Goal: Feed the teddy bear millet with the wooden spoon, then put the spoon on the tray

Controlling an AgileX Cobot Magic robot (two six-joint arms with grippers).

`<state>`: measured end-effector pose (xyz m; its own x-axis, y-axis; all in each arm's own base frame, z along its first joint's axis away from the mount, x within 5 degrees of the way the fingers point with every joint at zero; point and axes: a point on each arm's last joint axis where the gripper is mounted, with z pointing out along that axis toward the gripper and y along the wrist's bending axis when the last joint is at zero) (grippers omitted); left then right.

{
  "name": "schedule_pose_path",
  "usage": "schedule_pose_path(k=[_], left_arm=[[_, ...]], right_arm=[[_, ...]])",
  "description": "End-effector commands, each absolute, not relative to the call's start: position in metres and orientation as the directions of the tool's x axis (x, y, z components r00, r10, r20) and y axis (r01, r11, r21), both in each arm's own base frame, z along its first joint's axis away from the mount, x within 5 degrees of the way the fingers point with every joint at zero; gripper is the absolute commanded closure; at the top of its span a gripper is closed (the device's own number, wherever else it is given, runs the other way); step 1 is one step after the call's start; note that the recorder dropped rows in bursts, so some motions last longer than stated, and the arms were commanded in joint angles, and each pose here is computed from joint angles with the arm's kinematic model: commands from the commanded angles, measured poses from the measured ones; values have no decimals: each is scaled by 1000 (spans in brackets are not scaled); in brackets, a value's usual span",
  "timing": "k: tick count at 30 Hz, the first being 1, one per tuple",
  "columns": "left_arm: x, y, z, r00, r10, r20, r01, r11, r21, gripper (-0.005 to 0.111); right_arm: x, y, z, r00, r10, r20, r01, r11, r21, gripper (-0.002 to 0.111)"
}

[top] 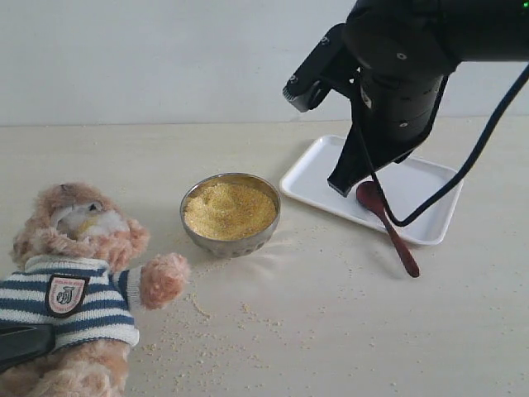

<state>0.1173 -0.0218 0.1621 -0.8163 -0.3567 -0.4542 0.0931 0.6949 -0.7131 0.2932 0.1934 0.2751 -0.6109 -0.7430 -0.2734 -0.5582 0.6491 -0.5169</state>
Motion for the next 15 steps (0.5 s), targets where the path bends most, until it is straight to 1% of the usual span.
schedule_pose_path(k=[1, 4, 5, 6, 7, 11, 12, 15], left_arm=[[118, -23, 165, -805, -369, -464, 107, 679, -726, 102], [118, -23, 165, -805, -369, -464, 107, 679, -726, 102], [118, -23, 165, -805, -369, -464, 107, 679, -726, 102], [118, -23, 165, -805, -369, -464, 107, 679, -726, 102], [118, -23, 165, -805, -369, -464, 107, 679, -726, 102], [118, -23, 165, -805, -369, -464, 107, 679, -726, 102], [118, -23, 165, -805, -369, -464, 107, 679, -726, 102], [118, -23, 165, -805, -369, -464, 107, 679, -726, 102]], right_arm=[[301, 173, 270, -720, -626, -299, -502, 768, -398, 90], [304, 160, 253, -783, -539, -311, -466, 839, -281, 59], [304, 156, 245, -796, -515, -317, -455, 855, -247, 53], [302, 153, 236, -809, -498, -312, -449, 866, -219, 51], [301, 150, 227, -819, -481, -313, -440, 877, -194, 53], [294, 143, 200, -815, -469, -340, -441, 883, -160, 66], [294, 143, 198, -806, -472, -358, -446, 881, -157, 67], [297, 146, 194, -794, -458, -400, -439, 887, -144, 66]])
